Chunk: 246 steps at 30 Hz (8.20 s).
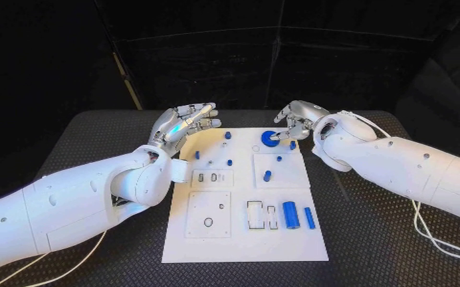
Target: Assemble the parts on the task board
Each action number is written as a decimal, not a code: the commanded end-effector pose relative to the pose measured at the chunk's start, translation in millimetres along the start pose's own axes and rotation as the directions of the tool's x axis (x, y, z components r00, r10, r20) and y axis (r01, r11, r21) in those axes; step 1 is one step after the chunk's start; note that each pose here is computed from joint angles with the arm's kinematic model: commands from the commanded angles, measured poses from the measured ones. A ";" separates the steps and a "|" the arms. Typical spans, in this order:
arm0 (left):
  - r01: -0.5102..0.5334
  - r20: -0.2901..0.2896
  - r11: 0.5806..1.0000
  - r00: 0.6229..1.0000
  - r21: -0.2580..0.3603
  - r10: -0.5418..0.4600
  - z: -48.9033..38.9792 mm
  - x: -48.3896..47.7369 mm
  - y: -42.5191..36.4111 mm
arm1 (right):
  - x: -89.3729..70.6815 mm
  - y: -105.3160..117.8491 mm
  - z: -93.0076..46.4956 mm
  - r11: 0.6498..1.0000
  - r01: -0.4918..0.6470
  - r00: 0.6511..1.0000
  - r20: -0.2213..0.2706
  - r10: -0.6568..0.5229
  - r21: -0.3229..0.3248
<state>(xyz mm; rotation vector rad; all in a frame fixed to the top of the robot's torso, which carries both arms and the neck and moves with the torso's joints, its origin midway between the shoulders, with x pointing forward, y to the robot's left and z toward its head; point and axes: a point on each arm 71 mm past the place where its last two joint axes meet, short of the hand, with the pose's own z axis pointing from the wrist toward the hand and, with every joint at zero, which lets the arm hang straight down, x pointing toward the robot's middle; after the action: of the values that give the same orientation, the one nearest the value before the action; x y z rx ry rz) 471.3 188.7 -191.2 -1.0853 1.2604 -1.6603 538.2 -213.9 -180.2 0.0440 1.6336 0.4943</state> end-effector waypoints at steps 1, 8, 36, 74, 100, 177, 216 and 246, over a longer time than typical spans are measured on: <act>0.009 -0.011 1.000 1.000 0.018 -0.008 0.8 1.7 -1.9 | 5.0 -2.3 0.0 0.999 -0.029 0.996 -0.081 0.032 0.036; 0.008 -0.010 1.000 1.000 0.017 -0.008 1.2 1.3 -1.5 | 9.4 -3.2 5.0 0.999 -0.006 0.995 -0.103 0.011 0.053; 0.010 -0.013 1.000 1.000 0.013 -0.010 1.7 1.1 -0.9 | 18.4 6.1 16.4 0.996 0.088 0.989 -0.119 -0.085 0.022; 0.007 -0.008 1.000 1.000 0.013 -0.007 1.8 0.7 -0.7 | 10.3 51.8 10.5 0.987 0.098 0.994 0.067 -0.090 -0.130; 0.010 -0.013 1.000 1.000 0.013 -0.010 3.2 3.2 0.2 | 62.3 129.2 18.5 0.953 0.124 0.990 -0.030 -0.137 -0.278; 0.003 -0.003 1.000 1.000 0.007 -0.003 3.7 -5.2 0.9 | -0.1 -37.5 -28.2 0.986 -0.098 0.993 0.048 0.105 -0.135; 0.000 0.003 1.000 1.000 0.004 0.000 6.1 -7.3 3.2 | 15.8 -63.4 -30.3 0.983 -0.146 0.987 -0.077 0.138 -0.113; 0.000 0.003 1.000 1.000 0.002 0.000 6.2 -7.7 3.4 | 25.5 -65.8 -24.6 0.989 -0.119 0.987 -0.115 0.109 -0.085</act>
<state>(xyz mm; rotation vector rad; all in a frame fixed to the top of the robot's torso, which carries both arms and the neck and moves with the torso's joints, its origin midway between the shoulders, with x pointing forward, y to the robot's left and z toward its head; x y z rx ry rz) 480.1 194.4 -196.7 -1.0948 1.2589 -1.6412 528.1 -273.7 -225.6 0.0568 1.7111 0.6753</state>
